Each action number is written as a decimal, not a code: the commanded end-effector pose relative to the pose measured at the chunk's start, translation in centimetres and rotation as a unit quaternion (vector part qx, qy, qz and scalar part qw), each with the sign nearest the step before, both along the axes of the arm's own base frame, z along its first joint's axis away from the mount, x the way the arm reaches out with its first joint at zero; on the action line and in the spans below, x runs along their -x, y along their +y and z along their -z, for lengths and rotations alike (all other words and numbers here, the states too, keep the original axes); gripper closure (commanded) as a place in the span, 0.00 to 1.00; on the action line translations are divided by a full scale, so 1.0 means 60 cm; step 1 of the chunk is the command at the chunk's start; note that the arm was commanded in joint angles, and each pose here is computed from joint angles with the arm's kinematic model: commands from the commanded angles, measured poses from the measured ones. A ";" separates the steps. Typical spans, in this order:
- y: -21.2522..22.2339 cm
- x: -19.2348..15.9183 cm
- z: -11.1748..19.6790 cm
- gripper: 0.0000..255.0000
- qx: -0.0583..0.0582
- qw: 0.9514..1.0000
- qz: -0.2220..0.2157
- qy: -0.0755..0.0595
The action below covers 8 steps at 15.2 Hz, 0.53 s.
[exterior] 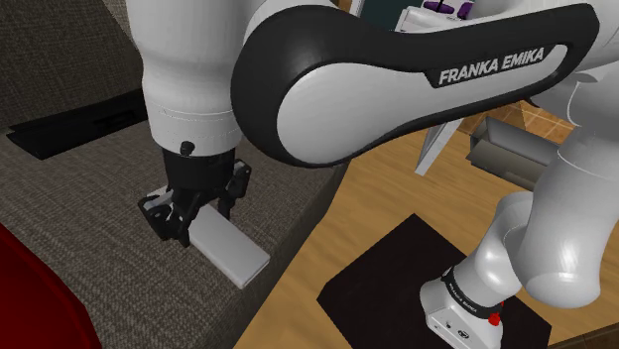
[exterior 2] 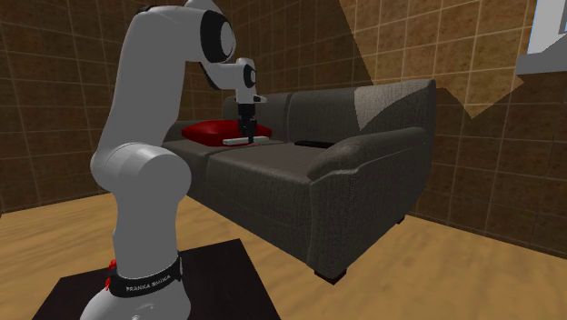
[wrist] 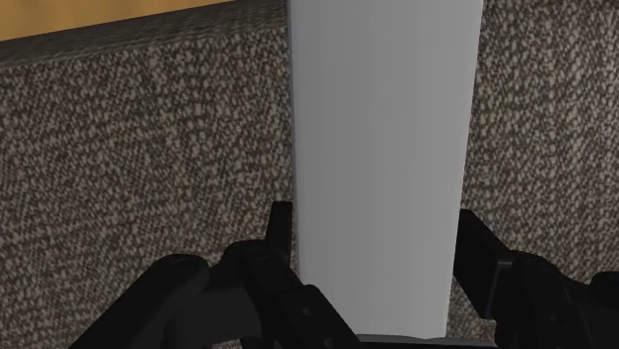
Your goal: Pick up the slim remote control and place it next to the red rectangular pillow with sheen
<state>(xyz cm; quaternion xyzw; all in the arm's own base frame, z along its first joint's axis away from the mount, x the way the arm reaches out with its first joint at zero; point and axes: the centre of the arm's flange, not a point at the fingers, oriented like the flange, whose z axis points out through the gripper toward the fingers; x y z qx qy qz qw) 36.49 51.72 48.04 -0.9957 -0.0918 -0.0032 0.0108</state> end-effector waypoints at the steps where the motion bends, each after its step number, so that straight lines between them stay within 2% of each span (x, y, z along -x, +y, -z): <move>1: 0.001 0.001 0.018 1.00 0.000 1.000 0.000 0.000; 8: 0.001 0.001 0.075 1.00 0.000 1.000 0.000 0.000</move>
